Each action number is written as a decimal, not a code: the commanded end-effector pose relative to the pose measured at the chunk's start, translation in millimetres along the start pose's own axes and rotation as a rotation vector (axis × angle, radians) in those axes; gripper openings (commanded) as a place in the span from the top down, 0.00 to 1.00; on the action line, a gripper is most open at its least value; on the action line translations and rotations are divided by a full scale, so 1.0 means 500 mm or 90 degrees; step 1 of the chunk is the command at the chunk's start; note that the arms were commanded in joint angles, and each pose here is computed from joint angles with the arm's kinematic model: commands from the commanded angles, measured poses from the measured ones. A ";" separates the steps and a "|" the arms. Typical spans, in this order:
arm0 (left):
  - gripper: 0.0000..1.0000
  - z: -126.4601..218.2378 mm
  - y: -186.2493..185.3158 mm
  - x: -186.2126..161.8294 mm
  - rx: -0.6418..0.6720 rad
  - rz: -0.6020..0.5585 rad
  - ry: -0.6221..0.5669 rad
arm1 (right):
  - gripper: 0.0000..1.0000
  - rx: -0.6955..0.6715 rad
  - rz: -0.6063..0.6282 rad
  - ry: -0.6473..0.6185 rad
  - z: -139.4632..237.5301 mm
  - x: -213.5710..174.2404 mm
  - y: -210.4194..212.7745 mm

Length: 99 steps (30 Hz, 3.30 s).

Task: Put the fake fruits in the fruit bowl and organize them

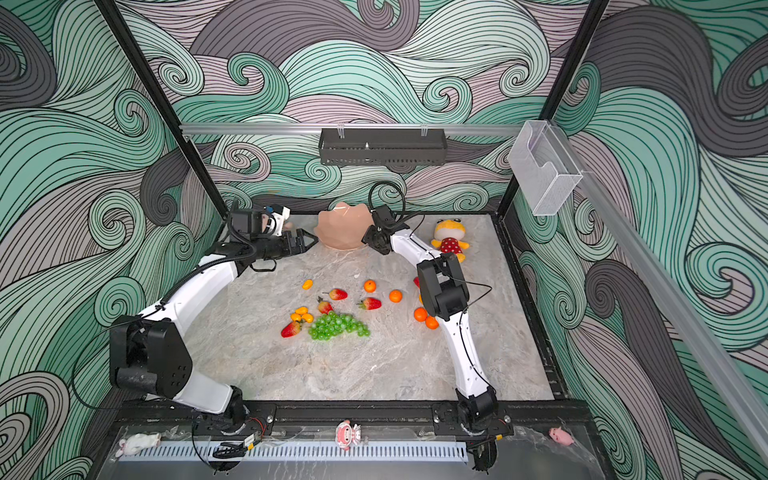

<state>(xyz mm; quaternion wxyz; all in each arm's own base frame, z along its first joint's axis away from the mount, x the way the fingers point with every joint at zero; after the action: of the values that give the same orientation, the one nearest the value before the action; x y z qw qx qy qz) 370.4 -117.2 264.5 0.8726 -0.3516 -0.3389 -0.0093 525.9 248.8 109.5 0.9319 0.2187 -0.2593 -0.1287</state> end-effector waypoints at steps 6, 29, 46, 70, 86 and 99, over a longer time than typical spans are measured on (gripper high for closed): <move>0.01 0.057 -0.045 0.007 -0.027 -0.102 -0.089 | 0.55 0.008 0.006 0.030 -0.031 0.015 -0.003; 0.01 0.085 -0.009 0.010 0.079 -0.083 -0.155 | 1.00 0.047 -0.022 0.017 0.060 0.048 0.016; 0.01 0.151 -0.095 -0.121 0.144 -0.114 -0.148 | 1.00 0.076 -0.059 -0.035 0.291 0.022 -0.060; 0.01 0.052 -0.210 -0.276 0.079 -0.222 -0.060 | 1.00 -0.002 -0.070 0.093 0.200 -0.091 -0.237; 0.01 0.015 -0.224 -0.296 0.059 -0.239 -0.025 | 1.00 -0.017 -0.069 0.122 0.237 -0.190 -0.293; 0.01 -0.001 -0.228 -0.275 0.084 -0.222 -0.062 | 1.00 -0.020 -0.076 0.104 0.254 -0.180 -0.297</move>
<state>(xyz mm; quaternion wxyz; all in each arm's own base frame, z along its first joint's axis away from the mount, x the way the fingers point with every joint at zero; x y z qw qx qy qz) 223.5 -228.9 229.9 0.8754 -0.2281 -0.4027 -0.1393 357.3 112.3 107.1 0.9367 0.2526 -0.1809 -0.1611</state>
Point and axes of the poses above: each gripper's point midway between its finger pads, its own z axis back along the fingers, its own y axis along the line the jaws close on, x = y × z, the point moved 7 cm from there along z, back along the fingers, and after that the axes turned 5 degrees about z, right-handed, at the moved point
